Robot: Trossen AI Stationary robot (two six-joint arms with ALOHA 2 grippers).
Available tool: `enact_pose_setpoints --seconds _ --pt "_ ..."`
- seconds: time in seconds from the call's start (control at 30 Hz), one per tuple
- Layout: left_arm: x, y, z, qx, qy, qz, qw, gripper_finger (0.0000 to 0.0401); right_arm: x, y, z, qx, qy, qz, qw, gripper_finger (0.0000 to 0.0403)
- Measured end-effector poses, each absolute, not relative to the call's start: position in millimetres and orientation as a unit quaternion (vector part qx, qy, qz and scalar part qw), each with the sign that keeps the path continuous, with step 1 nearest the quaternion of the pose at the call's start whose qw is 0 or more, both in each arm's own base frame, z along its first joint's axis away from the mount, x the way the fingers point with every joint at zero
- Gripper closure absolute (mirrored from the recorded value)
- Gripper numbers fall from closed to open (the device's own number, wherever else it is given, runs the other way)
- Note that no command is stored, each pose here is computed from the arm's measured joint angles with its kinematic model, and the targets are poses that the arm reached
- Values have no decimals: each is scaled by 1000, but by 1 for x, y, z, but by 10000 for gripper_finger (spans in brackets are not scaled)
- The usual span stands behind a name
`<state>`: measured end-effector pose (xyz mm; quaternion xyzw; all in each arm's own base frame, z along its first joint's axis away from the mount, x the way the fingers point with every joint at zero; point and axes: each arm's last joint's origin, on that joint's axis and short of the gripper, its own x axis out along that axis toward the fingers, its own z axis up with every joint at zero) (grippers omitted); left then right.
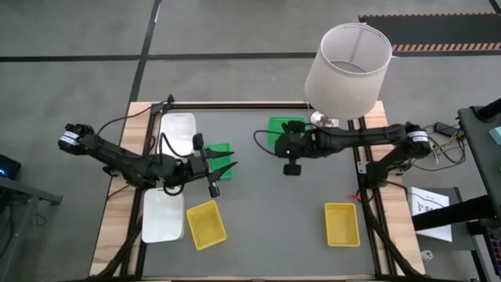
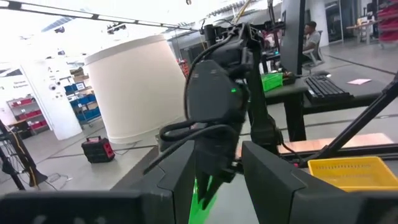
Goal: Stack baskets by color
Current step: Stack the bottom right green bin on the top green bin
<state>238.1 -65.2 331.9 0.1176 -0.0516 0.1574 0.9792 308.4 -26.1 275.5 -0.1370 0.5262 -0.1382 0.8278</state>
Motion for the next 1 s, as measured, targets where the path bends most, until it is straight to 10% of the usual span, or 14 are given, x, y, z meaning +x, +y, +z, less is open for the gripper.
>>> enact_pose_setpoints --seconds 1.0 --pt "239 -65 326 160 -23 155 975 285 332 -92 217 -173 619 -191 742 356"
